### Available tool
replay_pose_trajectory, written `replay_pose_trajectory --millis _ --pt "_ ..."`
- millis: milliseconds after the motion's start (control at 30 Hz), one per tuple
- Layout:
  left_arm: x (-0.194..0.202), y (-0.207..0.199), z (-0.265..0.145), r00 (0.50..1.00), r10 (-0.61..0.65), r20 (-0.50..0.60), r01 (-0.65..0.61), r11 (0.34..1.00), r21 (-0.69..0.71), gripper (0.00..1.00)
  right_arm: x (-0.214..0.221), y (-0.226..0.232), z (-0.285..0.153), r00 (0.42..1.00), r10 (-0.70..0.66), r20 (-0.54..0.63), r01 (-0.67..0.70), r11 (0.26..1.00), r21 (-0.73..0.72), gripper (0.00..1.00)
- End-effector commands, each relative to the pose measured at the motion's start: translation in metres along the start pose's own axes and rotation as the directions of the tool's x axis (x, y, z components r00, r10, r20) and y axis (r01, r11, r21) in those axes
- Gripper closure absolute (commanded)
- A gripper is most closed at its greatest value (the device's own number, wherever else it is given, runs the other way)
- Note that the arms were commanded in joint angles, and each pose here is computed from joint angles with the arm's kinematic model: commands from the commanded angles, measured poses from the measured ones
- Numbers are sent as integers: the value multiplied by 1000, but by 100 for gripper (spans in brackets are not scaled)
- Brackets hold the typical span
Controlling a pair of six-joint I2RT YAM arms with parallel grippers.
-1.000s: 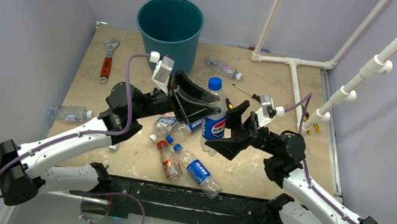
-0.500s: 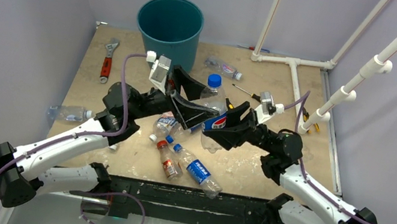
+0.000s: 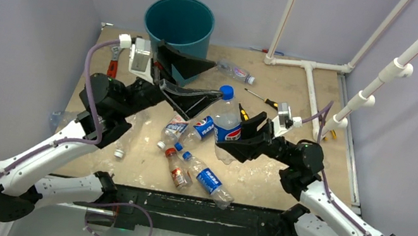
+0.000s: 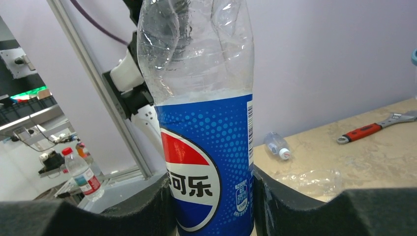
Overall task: Put the plastic bottles in the bin
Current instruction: Pick up the plastic bottle at the center of the board.
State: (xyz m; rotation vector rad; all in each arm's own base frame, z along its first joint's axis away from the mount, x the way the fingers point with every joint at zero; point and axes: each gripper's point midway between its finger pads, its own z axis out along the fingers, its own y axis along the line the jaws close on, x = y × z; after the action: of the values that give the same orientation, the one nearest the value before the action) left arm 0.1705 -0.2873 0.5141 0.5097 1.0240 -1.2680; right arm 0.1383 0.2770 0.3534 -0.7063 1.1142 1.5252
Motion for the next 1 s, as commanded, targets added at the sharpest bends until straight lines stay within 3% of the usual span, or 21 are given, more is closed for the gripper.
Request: replay_pose_trajectory --millis 0,167,467,567,833,900,967 --pt "3 -10 20 998 20 -52 -15 996 88 13 4 5 -4 999 -40 -22 39 999 -20 52" --pt "22 -18 28 991 -20 -133 41 986 161 19 6 2 -5 998 -57 -33 57 998 -3 53" --pt "37 -15 28 978 -74 -196 102 985 138 32 1 -2 -7 995 -96 -11 96 995 33 56" --pt "34 -18 27 978 -79 -192 109 982 151 43 0 -3 -7 994 -106 -12 106 994 38 56" --pt "36 -23 23 975 -94 -200 129 977 168 87 4 -10 -8 994 -112 -20 113 992 63 57" --pt "38 -20 22 974 -95 -207 128 981 149 100 3 -11 -7 994 -109 -19 110 992 70 50" --pt "38 -15 21 975 -89 -204 116 986 122 100 2 -12 -7 994 -104 -22 105 992 76 29"
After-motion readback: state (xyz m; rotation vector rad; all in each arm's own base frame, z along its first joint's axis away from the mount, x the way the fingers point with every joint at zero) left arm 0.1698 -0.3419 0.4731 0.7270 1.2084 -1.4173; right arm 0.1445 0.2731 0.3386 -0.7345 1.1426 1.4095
